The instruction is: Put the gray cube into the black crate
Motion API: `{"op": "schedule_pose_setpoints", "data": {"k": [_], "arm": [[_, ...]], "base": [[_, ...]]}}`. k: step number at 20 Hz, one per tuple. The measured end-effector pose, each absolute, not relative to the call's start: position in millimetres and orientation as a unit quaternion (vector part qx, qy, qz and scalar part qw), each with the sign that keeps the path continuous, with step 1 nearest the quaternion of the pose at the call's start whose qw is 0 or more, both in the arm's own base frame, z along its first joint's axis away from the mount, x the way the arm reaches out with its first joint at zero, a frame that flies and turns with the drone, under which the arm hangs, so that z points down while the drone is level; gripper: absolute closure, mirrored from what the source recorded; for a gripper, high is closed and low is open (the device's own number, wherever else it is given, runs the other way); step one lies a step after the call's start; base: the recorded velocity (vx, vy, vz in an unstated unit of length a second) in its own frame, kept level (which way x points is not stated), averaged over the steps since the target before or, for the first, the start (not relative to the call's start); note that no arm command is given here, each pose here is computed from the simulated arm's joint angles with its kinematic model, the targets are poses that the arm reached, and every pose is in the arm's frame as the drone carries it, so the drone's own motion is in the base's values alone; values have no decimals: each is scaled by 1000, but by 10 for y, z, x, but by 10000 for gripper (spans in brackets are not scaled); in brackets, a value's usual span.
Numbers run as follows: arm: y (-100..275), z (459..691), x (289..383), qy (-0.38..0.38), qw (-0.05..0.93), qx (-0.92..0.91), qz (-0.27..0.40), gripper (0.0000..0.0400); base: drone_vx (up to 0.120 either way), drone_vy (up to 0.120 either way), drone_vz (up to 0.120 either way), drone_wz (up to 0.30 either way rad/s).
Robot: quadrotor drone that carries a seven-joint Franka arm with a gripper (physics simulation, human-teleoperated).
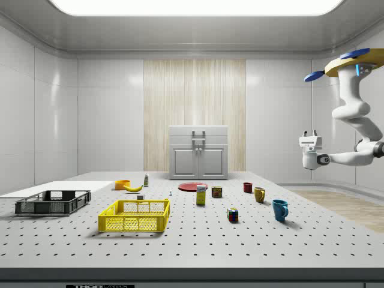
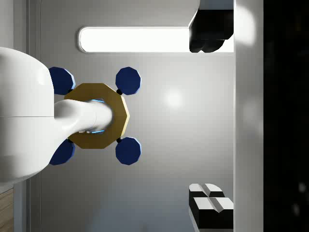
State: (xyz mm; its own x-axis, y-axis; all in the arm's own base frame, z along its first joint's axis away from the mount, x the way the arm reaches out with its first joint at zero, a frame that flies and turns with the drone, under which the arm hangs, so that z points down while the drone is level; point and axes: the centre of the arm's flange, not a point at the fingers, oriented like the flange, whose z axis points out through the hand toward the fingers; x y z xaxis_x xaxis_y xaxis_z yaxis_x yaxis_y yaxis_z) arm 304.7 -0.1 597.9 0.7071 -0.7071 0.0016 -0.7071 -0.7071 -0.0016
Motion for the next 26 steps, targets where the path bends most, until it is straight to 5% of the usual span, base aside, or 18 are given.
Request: {"op": "schedule_pose_setpoints", "data": {"k": [12, 21, 26], "arm": [[-1, 6726, 3032, 383, 2, -924, -5, 0], [0, 6888, 3042, 383, 4, -924, -9, 0], [0, 6906, 3040, 383, 4, -924, -10, 0]], "base": [[0, 0, 0, 0], [0, 0, 0, 0], [112, 0, 0, 0]]}}
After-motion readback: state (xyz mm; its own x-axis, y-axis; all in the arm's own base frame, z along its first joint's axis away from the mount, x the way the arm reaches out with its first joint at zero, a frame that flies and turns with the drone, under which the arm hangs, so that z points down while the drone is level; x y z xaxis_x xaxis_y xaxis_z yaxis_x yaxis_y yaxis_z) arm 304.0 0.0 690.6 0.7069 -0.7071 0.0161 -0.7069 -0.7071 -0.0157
